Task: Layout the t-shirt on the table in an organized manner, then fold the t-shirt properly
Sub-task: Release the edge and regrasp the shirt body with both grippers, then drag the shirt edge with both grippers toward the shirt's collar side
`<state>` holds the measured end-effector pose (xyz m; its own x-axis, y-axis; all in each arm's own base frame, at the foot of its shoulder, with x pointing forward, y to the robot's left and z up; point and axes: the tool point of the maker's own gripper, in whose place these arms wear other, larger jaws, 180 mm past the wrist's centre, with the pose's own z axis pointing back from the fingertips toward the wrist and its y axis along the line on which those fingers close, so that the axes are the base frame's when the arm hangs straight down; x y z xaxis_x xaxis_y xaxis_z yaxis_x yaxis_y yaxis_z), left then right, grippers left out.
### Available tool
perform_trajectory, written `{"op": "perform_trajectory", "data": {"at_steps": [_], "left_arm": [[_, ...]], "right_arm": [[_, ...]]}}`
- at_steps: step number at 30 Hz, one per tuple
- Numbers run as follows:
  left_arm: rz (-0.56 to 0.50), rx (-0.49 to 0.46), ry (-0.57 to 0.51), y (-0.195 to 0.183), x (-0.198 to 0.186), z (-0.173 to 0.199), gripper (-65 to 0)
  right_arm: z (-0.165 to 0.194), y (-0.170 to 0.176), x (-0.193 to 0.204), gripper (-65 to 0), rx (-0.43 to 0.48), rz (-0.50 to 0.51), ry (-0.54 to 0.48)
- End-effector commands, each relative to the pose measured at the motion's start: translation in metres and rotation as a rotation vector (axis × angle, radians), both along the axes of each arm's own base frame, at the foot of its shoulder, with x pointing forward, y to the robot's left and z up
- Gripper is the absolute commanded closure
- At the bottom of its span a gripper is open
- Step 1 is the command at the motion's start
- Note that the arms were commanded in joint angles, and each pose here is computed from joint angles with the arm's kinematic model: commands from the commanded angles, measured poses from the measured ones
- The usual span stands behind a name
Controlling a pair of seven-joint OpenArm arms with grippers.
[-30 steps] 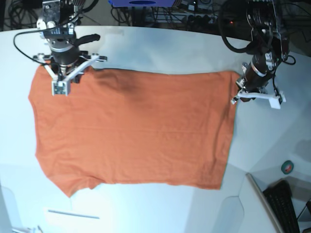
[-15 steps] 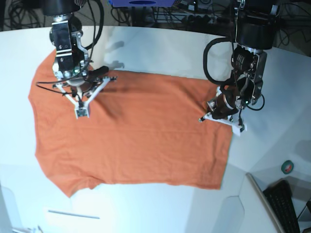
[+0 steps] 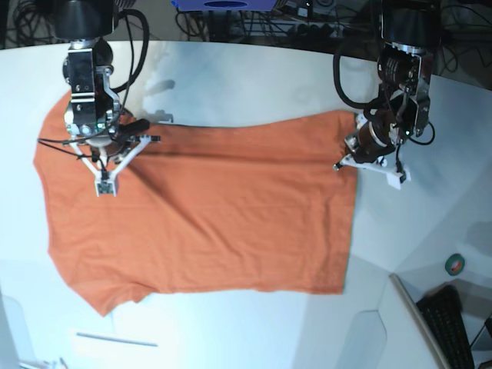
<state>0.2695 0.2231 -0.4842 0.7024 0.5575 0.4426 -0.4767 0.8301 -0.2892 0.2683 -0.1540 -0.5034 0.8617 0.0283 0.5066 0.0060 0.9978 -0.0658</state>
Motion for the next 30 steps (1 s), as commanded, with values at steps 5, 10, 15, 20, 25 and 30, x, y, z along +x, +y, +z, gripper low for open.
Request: {"op": "perform_trajectory", "data": {"at_steps": [5,10,15,20,25,30], "left_arm": [[-0.044,0.012,-0.097,-0.007,-0.004,0.032,0.0],[-0.044,-0.025,-0.086,-0.025,-0.013,0.027,0.0],[-0.029,-0.041,-0.029,-0.028,-0.028,0.008,0.0],[-0.002,-0.008,0.039,-0.005,-0.042,-0.011,0.0],[0.006,0.017,0.009,0.009,-0.019,-0.003,0.0],[-0.013,0.019,-0.067,0.006,0.005,0.021,0.0]], "right_arm": [[0.012,-0.006,0.002,0.0,-0.022,-0.007,-0.027],[0.023,-0.007,0.007,0.0,-0.026,-0.007,-0.061],[0.024,-0.007,0.007,0.0,-0.026,-0.007,-0.062],[0.027,-0.006,0.007,0.0,-0.023,-0.007,-0.076],[0.053,0.001,0.012,0.0,-0.009,-0.012,-0.154],[0.079,-0.002,0.002,0.0,-0.022,-0.021,-0.217]]}}
